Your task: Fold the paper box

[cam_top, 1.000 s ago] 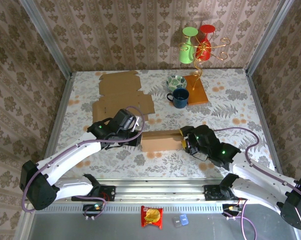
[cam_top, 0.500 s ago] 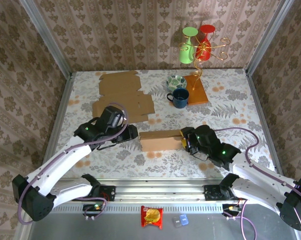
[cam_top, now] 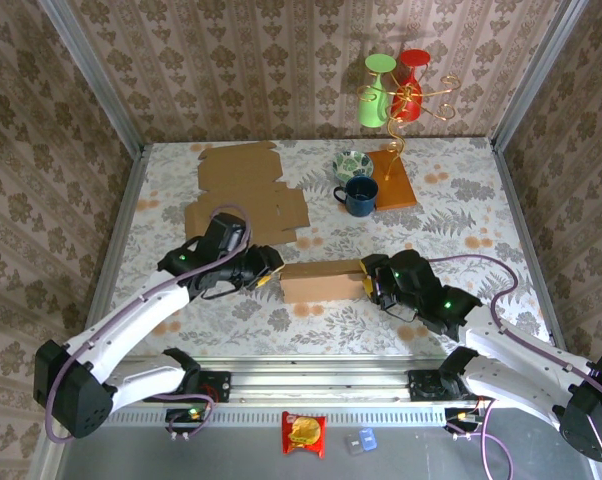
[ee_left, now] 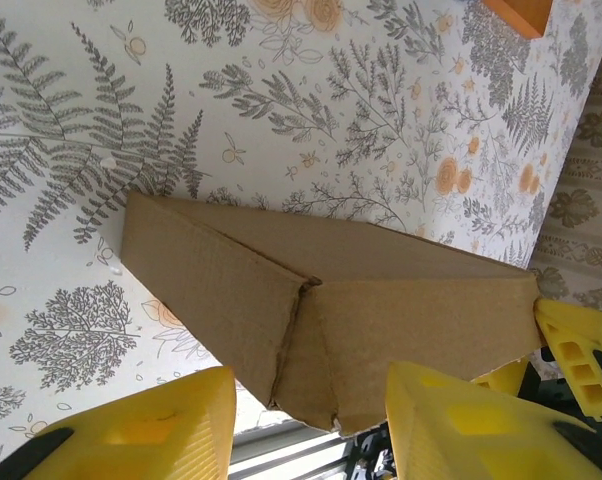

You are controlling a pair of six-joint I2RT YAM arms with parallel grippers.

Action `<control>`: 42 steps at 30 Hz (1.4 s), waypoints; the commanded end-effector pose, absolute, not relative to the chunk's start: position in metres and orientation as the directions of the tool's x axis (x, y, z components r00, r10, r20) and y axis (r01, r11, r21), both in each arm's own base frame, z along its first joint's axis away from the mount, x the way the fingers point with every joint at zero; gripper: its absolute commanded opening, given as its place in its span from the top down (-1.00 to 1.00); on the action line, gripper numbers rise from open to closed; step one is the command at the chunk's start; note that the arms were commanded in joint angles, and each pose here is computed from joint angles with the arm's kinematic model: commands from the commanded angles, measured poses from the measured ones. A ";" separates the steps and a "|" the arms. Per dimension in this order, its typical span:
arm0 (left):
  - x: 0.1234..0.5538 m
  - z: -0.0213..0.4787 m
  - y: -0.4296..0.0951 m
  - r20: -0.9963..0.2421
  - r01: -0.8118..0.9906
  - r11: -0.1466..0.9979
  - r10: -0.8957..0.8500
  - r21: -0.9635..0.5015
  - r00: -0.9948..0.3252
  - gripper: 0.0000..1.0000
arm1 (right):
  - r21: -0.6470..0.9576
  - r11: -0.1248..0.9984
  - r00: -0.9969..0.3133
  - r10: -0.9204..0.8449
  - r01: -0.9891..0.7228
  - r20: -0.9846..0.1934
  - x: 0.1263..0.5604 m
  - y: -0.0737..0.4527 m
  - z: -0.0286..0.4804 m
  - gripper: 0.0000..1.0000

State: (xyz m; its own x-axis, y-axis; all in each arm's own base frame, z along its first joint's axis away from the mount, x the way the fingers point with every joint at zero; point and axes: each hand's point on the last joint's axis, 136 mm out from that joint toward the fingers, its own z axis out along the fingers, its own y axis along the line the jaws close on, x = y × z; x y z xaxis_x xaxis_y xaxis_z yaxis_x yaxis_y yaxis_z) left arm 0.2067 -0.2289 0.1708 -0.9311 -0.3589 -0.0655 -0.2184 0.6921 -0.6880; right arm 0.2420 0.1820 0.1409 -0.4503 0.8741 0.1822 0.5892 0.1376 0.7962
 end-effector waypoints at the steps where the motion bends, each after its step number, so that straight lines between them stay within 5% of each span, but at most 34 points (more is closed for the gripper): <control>1: 0.205 0.166 -0.233 -0.020 -0.246 0.666 -0.364 -0.704 -0.931 0.13 | 0.725 0.196 -0.437 0.885 0.660 0.159 0.227 0.170 0.108 0.04; 26: 0.187 0.118 -0.220 0.011 -0.267 0.700 -0.347 -0.662 -0.938 0.50 | 0.619 0.216 -0.391 0.906 0.755 0.161 0.209 0.157 0.092 0.11; 31: 0.186 0.119 -0.220 -0.008 -0.236 0.709 -0.322 -0.665 -0.947 0.54 | 0.652 0.274 -0.439 0.893 0.707 0.101 0.222 0.162 0.129 -0.06; 42: 0.192 0.131 -0.235 -0.171 -0.038 0.729 -0.211 -0.683 -0.962 0.58 | 0.701 0.093 -0.386 0.881 0.707 0.273 0.242 0.210 0.166 -0.51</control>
State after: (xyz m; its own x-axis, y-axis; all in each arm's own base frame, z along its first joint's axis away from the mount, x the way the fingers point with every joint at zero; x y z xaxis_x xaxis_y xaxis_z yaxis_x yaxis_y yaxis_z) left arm 0.2000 -0.2412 0.1518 -0.9555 -0.2581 -0.1427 -0.0703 0.6694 -0.7396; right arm 0.2373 0.2038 0.1629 -0.4388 0.8712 0.2201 0.6801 0.1619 0.7150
